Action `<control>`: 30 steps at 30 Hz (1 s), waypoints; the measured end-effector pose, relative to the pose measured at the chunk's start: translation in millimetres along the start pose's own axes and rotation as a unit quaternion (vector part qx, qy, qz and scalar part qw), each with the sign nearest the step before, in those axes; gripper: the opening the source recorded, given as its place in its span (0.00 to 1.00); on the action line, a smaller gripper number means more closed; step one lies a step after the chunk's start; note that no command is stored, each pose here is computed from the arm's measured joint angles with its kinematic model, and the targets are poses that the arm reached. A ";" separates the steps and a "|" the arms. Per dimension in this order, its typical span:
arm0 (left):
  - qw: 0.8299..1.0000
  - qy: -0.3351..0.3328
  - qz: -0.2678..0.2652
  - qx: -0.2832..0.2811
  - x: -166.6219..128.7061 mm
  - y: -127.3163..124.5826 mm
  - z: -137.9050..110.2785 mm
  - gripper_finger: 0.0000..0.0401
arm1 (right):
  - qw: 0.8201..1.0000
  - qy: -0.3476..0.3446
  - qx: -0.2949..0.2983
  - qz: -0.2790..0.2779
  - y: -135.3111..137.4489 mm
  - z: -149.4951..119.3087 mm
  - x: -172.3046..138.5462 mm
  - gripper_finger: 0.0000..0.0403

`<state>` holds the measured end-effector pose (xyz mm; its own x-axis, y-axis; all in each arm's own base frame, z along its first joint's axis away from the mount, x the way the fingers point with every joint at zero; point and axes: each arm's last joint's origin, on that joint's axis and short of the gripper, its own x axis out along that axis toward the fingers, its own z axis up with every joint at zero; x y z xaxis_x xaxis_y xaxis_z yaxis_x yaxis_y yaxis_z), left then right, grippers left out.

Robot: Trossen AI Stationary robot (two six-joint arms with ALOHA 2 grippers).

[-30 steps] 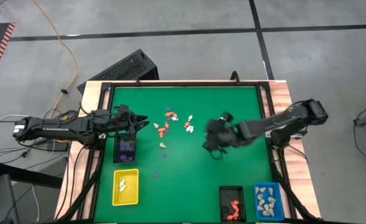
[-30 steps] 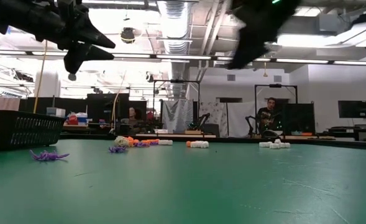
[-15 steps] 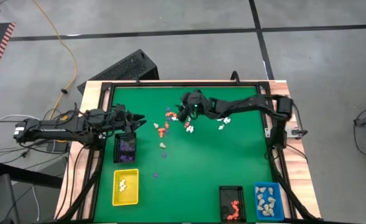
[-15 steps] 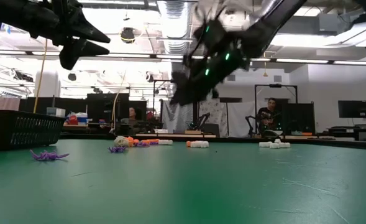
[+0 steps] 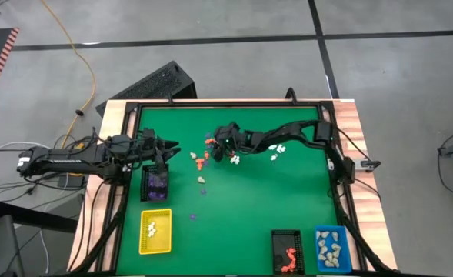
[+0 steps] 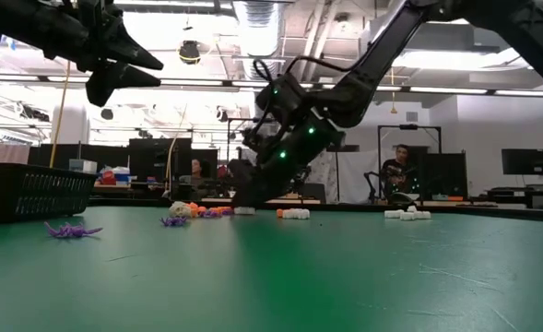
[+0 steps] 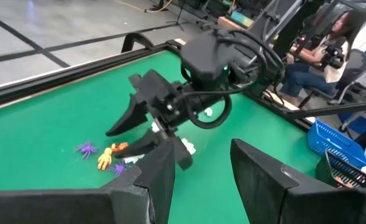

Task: Sort Halloween decoration
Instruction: Put the orange skeleton toy into the bottom black basket

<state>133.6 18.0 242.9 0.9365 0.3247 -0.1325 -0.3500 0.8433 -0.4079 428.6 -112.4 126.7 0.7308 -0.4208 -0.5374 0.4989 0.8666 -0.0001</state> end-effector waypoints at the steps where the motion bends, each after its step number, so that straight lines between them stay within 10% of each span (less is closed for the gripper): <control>1: 1.000 0.001 0.000 -0.003 0.0 0.0 -0.1 0.36 | 1.000 0.001 0.004 -0.003 -1.1 -1.0 2.5 0.54; 20: 1.000 0.000 -0.002 -0.018 0.0 -0.2 0.0 0.36 | 1.000 0.020 0.009 -0.005 12.3 2.9 -9.8 0.06; 30: 1.000 0.006 0.000 -0.022 -0.1 0.2 -1.1 0.36 | 1.000 -0.016 -0.007 0.023 26.1 50.4 -70.9 0.06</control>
<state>133.5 17.7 241.8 0.9368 0.3192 -0.1435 -0.3491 0.8234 -0.4474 413.3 -73.4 207.4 0.7673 -0.3890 -0.5099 0.4581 0.8888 0.0113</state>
